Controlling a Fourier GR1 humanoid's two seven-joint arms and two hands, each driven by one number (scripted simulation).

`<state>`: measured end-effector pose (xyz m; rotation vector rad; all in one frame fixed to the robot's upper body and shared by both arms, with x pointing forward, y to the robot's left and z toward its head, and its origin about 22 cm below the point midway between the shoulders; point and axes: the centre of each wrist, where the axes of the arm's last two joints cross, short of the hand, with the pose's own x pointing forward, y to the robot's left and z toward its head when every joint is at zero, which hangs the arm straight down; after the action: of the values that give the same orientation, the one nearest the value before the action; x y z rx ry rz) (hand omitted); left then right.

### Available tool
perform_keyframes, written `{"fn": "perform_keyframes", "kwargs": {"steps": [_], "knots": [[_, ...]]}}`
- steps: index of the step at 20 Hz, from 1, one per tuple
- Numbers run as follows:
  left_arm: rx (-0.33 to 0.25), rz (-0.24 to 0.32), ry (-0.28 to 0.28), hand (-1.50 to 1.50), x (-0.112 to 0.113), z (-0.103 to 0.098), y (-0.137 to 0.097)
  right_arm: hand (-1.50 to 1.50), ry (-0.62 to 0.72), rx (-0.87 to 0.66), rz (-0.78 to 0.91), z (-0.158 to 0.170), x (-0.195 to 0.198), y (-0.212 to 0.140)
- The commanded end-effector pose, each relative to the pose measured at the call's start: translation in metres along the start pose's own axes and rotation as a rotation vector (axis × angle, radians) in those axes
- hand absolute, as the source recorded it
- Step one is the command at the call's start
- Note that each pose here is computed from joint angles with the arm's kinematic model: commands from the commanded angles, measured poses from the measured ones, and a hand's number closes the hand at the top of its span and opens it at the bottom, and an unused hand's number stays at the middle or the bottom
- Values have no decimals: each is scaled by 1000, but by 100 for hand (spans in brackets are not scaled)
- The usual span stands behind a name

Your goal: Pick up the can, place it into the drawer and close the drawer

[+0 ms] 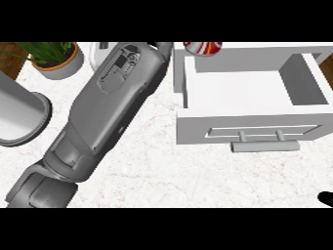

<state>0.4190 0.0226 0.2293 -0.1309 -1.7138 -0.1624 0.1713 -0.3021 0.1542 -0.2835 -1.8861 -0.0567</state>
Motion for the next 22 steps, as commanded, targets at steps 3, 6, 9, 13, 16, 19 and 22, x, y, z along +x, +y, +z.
{"fn": "perform_keyframes", "kwargs": {"steps": [3,6,9,13,16,19,22], "knots": [[-3,-73,19,150,20,-16,-19,-150,-7,0,-7,-6,9,0],[-2,-66,28,150,22,-16,-30,-150,-19,12,-14,-12,5,5],[4,-92,40,150,32,-18,-37,-150,-14,1,-4,-1,1,7],[57,-111,29,150,12,-21,-33,-150,-19,20,-7,-19,9,13],[70,-135,22,150,9,-22,-33,-150,-21,44,-10,-8,14,6],[116,-145,44,-150,23,-25,-39,-150,-16,35,-6,-23,8,9],[157,-136,40,-150,14,-26,-34,-150,-41,52,0,-29,17,11]]}}
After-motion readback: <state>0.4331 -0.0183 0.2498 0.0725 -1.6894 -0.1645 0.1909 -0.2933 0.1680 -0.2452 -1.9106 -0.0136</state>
